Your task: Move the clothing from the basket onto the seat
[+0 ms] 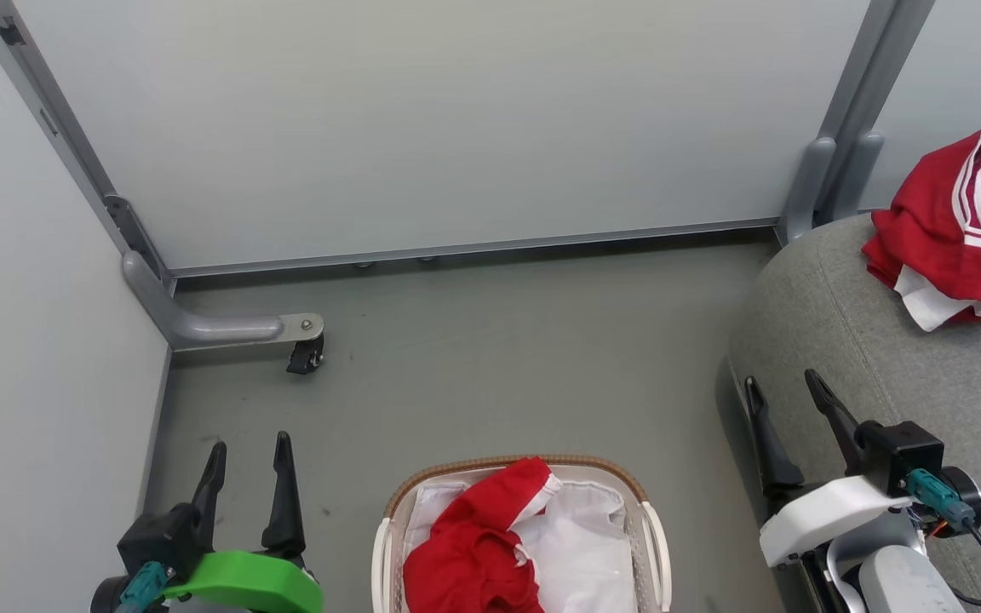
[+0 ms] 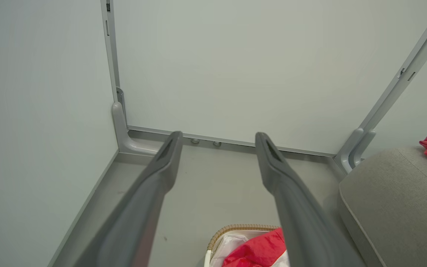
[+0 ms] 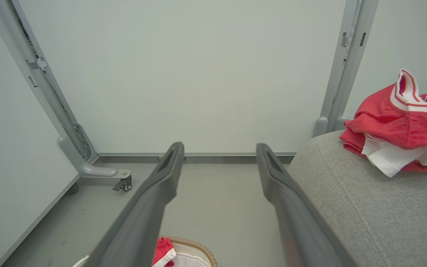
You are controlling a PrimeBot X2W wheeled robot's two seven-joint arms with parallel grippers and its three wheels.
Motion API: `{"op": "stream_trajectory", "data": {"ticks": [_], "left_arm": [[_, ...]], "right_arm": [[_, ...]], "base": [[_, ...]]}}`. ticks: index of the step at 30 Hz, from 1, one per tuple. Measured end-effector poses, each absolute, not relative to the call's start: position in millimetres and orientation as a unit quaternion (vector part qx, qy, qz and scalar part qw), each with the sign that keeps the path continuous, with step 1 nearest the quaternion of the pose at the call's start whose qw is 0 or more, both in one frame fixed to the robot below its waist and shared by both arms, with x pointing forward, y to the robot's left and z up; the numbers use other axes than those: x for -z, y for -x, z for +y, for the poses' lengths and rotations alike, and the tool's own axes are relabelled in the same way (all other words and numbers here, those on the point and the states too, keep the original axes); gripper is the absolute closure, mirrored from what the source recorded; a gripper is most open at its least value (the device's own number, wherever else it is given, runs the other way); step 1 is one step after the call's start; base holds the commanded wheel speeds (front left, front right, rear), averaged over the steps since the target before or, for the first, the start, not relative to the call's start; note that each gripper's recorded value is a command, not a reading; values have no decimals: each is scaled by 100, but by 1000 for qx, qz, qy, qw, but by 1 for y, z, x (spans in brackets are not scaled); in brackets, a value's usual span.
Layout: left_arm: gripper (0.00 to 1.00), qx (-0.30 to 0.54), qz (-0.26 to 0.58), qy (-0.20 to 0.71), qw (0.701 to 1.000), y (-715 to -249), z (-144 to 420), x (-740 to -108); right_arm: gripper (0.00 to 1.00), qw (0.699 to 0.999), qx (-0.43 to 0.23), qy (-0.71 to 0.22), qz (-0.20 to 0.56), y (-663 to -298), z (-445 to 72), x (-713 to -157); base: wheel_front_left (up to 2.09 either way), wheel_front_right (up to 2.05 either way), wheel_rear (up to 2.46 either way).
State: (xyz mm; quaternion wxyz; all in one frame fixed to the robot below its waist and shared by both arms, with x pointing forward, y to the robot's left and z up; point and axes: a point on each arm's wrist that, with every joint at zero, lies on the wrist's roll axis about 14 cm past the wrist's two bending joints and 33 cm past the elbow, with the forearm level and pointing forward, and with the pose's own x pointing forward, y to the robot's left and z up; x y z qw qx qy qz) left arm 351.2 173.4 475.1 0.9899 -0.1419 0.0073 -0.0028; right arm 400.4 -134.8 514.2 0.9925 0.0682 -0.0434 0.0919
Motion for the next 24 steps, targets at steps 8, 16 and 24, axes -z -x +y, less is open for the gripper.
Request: {"op": "stream_trajectory", "data": {"ticks": [8, 16, 24], "left_arm": [[0, 8, 8, 140, 990, -352, 171, -475], [0, 15, 12, 135, 991, -354, 167, -473], [0, 81, 4, 90, 993, -381, 135, -483]], "right_arm": [[0, 993, -90, -68, -44, -400, -136, -514], [0, 993, -89, -69, -43, -402, -137, -513], [0, 993, -78, -62, -57, -415, -145, -521]], "base": [[0, 0, 0], [0, 0, 0], [0, 0, 0]]}}
